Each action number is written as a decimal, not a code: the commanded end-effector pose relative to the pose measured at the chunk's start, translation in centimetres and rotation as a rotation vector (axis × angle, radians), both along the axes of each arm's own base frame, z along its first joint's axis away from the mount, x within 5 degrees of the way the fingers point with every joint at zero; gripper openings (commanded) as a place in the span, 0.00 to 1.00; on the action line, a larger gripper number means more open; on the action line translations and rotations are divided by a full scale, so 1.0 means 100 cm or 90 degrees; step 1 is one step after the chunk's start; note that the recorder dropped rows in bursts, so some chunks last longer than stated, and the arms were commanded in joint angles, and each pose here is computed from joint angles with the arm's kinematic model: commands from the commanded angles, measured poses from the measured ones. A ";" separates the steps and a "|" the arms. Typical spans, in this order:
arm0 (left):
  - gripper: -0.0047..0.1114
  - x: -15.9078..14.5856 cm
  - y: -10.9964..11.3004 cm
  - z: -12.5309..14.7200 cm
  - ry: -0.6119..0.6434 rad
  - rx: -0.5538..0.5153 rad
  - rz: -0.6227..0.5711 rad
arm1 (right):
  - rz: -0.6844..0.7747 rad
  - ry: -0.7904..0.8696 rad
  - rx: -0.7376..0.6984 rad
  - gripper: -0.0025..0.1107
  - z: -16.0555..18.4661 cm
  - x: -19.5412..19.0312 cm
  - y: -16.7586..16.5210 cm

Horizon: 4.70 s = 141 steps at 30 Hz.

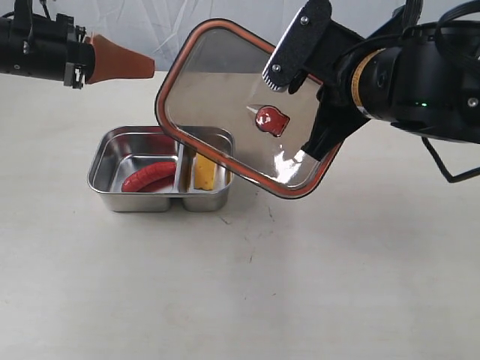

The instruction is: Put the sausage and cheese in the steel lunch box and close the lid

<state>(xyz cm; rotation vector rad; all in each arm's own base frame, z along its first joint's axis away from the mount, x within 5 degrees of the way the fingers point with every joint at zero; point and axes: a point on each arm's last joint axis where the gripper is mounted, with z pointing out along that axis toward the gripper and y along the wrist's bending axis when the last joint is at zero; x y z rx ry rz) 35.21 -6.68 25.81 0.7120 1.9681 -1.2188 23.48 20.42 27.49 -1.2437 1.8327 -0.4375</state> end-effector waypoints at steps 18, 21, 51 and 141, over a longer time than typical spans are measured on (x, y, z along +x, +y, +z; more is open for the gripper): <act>0.48 -0.009 -0.008 0.017 -0.035 0.005 -0.025 | 0.023 0.001 0.020 0.01 -0.001 0.002 0.005; 0.48 -0.009 -0.009 0.017 -0.036 0.000 -0.023 | 0.025 -0.002 0.024 0.01 0.001 0.001 0.005; 0.48 -0.008 -0.008 0.019 -0.038 -0.014 -0.015 | 0.020 -0.007 0.031 0.01 0.005 -0.001 0.002; 0.04 -0.014 -0.029 0.021 -0.149 0.017 -0.088 | 0.051 -0.007 0.069 0.14 0.007 -0.002 0.009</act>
